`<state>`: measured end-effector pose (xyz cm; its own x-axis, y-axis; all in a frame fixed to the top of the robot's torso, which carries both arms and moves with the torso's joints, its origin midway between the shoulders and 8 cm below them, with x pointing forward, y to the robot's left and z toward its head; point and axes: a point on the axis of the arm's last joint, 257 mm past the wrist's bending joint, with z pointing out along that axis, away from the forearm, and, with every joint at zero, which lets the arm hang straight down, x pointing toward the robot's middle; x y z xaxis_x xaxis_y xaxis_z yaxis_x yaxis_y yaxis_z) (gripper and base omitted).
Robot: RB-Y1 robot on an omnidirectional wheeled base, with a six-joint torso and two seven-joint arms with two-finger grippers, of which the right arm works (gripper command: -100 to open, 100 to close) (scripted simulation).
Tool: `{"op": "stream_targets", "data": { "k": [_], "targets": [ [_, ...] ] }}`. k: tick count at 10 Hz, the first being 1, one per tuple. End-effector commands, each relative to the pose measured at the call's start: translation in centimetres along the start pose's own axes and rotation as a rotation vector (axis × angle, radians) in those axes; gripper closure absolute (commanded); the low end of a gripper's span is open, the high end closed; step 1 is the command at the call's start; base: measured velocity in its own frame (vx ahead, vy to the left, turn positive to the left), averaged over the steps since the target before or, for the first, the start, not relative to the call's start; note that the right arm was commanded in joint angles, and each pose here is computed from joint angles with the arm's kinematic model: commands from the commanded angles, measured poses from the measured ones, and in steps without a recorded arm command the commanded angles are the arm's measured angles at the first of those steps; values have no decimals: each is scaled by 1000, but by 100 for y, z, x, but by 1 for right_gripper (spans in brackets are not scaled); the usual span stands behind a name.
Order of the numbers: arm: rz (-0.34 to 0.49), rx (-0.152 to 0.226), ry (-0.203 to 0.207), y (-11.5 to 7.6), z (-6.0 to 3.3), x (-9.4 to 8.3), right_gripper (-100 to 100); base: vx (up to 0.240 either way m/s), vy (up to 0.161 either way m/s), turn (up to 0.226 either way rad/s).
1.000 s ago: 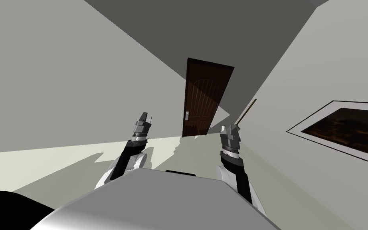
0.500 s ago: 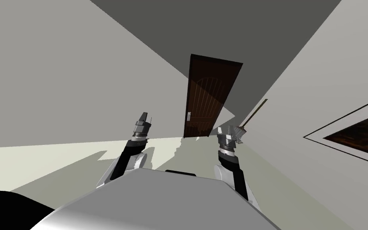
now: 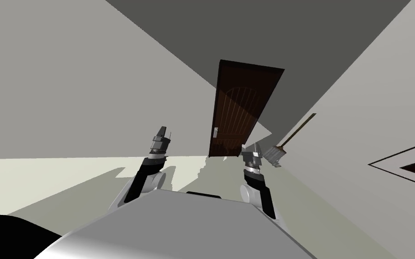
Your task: Pull the door open
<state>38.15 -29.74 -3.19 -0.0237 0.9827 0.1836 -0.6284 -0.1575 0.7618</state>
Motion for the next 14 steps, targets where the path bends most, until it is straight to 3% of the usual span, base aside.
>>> {"op": "stream_targets", "data": {
  "k": [1, 10, 11, 14],
  "targets": [
    [77, 26, -8, -141, -5, -28, -100, 102, 2, 114],
    [498, 190, -103, -989, -128, -307, -100, 101, 5, 116],
    [506, 190, -103, -989, -128, -307, -100, 59, -5, 39],
    [633, 242, -154, -1269, -194, -432, -100, 79, -2, 127]
  ]
}}
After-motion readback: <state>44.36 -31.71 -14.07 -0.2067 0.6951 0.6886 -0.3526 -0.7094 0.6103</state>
